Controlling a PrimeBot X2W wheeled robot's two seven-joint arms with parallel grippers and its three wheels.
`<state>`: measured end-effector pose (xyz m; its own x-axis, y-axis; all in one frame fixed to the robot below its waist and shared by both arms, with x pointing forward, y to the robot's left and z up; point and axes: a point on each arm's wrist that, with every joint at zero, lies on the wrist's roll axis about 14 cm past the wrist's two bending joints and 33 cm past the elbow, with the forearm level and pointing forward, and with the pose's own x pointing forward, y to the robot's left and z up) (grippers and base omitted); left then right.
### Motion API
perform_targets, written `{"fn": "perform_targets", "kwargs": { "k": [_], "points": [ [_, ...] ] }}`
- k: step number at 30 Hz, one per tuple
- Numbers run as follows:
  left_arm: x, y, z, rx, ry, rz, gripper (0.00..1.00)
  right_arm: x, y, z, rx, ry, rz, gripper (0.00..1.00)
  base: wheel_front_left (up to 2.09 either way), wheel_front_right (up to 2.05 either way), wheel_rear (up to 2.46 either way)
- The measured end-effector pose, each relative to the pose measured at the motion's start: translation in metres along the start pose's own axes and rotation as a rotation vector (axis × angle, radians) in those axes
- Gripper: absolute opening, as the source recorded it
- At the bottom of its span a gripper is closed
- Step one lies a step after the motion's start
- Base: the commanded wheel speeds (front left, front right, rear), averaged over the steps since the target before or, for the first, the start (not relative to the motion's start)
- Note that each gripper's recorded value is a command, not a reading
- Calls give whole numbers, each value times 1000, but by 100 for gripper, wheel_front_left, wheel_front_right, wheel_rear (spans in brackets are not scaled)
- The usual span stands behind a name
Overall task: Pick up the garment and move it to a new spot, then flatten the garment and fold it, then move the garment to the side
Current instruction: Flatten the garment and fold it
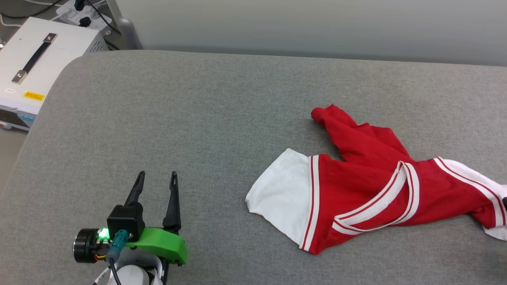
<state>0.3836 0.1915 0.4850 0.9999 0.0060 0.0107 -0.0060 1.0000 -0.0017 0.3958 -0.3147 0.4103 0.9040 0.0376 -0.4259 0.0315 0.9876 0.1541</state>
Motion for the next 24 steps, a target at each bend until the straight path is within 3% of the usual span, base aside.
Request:
{"fn": "perform_targets", "kwargs": {
  "k": [6,12,18,24],
  "points": [
    [-5,-4,13,5,-38,-17,100,-15,-12,36,-70,-141,-34,100,0,0,0],
    [1,-7,29,30,-87,-53,100,-41,5,126,-155,-497,-47,100,0,0,0],
    [25,-19,60,72,-172,-143,100,-68,64,125,-211,-648,-8,100,0,0,0],
    [55,-31,81,136,-175,-246,100,-79,106,123,-231,-697,52,100,0,0,0]
  ]
}}
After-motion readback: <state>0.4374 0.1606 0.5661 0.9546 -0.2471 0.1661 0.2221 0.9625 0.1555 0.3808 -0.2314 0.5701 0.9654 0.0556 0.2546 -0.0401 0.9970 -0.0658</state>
